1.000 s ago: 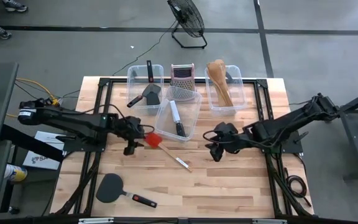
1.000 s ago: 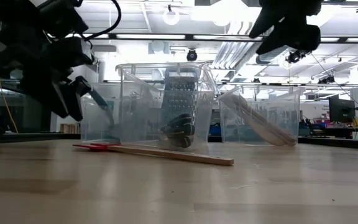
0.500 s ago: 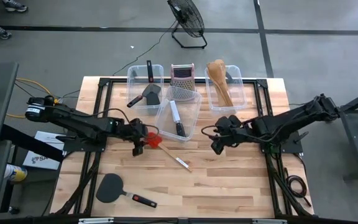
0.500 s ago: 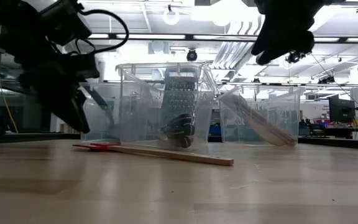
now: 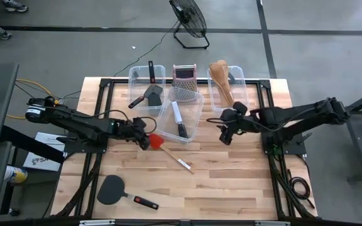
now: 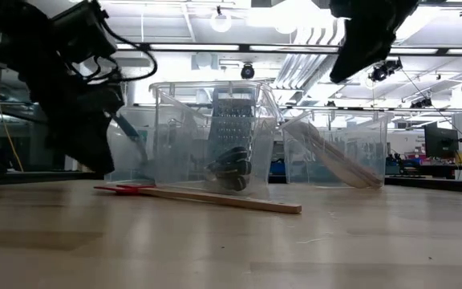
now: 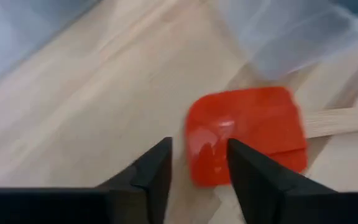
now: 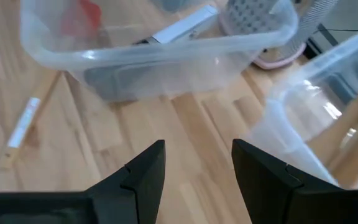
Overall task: Pick & Place Kitchen Items
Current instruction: Put the red spatula into the left transparent bin
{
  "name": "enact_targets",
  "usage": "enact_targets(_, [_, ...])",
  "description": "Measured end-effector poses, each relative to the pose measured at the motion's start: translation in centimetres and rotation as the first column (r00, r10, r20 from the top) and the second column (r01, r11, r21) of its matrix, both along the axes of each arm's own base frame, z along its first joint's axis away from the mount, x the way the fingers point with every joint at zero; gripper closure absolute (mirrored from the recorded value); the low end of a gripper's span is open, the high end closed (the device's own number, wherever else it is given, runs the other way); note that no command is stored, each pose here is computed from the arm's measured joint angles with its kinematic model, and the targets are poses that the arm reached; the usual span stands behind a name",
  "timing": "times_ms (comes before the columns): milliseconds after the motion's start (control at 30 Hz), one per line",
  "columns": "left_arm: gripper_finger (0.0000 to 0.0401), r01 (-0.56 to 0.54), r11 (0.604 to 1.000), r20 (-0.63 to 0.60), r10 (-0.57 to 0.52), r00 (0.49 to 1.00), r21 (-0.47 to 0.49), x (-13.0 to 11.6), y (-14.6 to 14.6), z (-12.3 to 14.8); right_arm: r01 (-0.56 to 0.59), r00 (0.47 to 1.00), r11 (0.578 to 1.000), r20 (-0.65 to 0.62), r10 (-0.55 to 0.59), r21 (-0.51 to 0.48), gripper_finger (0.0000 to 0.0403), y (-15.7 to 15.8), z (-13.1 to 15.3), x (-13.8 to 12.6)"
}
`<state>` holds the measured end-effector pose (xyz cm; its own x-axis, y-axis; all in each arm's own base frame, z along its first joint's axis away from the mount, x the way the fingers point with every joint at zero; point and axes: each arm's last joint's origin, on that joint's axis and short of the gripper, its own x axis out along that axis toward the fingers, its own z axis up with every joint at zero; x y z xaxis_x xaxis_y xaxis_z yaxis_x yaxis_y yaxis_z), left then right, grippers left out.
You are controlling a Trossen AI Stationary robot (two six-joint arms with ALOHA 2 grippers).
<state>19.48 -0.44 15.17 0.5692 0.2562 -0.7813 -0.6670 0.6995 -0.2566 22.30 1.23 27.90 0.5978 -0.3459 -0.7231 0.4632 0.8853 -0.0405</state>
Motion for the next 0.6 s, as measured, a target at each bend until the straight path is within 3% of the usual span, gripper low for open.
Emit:
enact_targets(233, [0.0384,-0.137,0.986,-0.038,0.134,0.990,-0.100,-0.6,0.0,-0.4,0.033,0.999,0.999,-0.038,-0.035,-0.032,0.0225,-1.5,0.8,-1.9])
enact_targets(600, [0.0400,-0.204,0.973,-0.050,0.200,0.979,-0.106,0.4,0.0,-1.9,0.078,0.997,0.995,0.004,-0.078,-0.067,0.0225,-2.9,2.2,-3.8])
